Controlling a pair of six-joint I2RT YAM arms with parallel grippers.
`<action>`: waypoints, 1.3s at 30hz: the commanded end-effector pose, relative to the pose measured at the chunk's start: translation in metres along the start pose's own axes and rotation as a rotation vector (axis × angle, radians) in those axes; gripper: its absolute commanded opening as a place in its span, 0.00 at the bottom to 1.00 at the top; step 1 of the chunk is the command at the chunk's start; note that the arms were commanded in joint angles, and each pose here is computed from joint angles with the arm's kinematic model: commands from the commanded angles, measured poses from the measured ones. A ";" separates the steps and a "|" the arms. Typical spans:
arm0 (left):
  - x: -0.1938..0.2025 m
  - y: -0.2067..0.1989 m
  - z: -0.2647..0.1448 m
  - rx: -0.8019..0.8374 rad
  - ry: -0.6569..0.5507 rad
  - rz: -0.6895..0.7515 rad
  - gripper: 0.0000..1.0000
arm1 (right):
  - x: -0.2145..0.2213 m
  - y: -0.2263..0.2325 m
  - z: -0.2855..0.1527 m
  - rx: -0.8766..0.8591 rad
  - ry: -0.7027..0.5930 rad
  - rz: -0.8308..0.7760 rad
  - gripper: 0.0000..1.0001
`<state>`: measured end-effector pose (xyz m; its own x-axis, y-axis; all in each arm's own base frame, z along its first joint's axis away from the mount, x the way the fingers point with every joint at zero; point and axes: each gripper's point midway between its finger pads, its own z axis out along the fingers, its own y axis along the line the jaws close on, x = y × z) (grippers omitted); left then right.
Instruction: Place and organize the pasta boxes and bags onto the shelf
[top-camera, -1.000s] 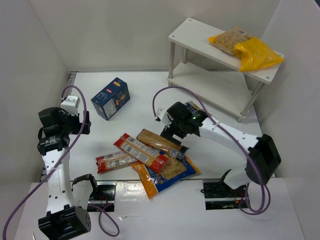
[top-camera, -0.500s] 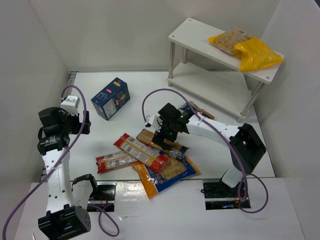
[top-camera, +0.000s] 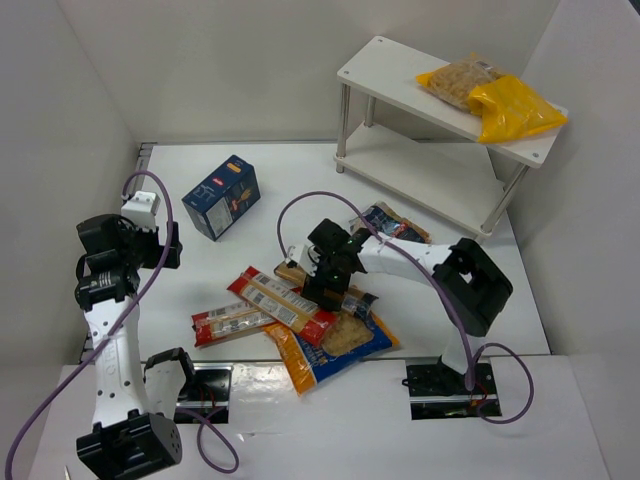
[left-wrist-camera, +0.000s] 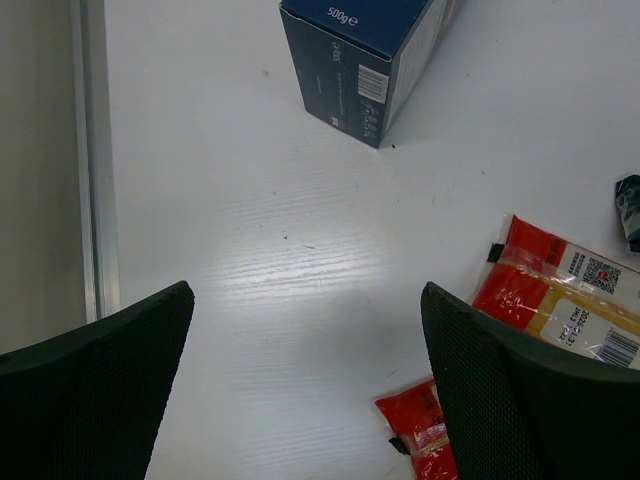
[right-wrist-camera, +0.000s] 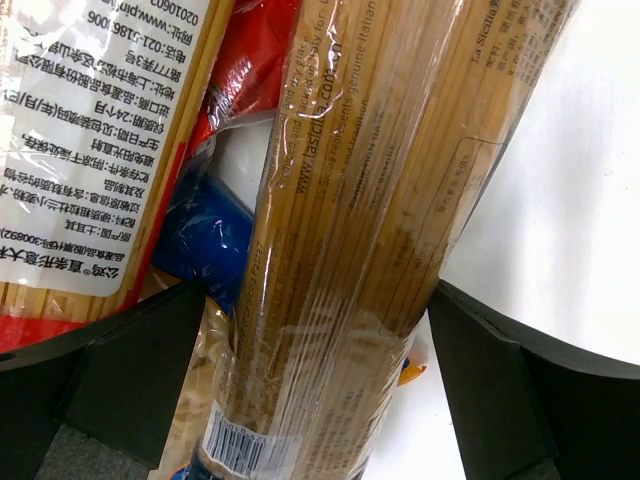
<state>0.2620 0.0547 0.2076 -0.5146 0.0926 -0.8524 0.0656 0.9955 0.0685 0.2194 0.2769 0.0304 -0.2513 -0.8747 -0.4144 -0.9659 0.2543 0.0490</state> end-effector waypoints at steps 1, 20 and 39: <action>-0.013 0.000 -0.004 0.001 -0.052 -0.006 1.00 | 0.022 0.004 0.026 -0.021 0.068 -0.006 0.99; -0.013 0.000 -0.004 -0.002 -0.060 0.007 1.00 | -0.079 -0.085 -0.076 0.329 -0.167 -0.025 0.00; -0.018 -0.004 -0.010 0.008 -0.090 0.017 1.00 | -0.062 -0.172 -0.134 0.833 -0.224 0.316 0.00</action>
<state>0.2596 0.0503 0.2171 -0.4786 0.1059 -0.8716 0.0788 0.9939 0.0775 0.3446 0.2396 0.1163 -0.3929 -0.7722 -0.4994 -0.7256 0.5939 -0.3475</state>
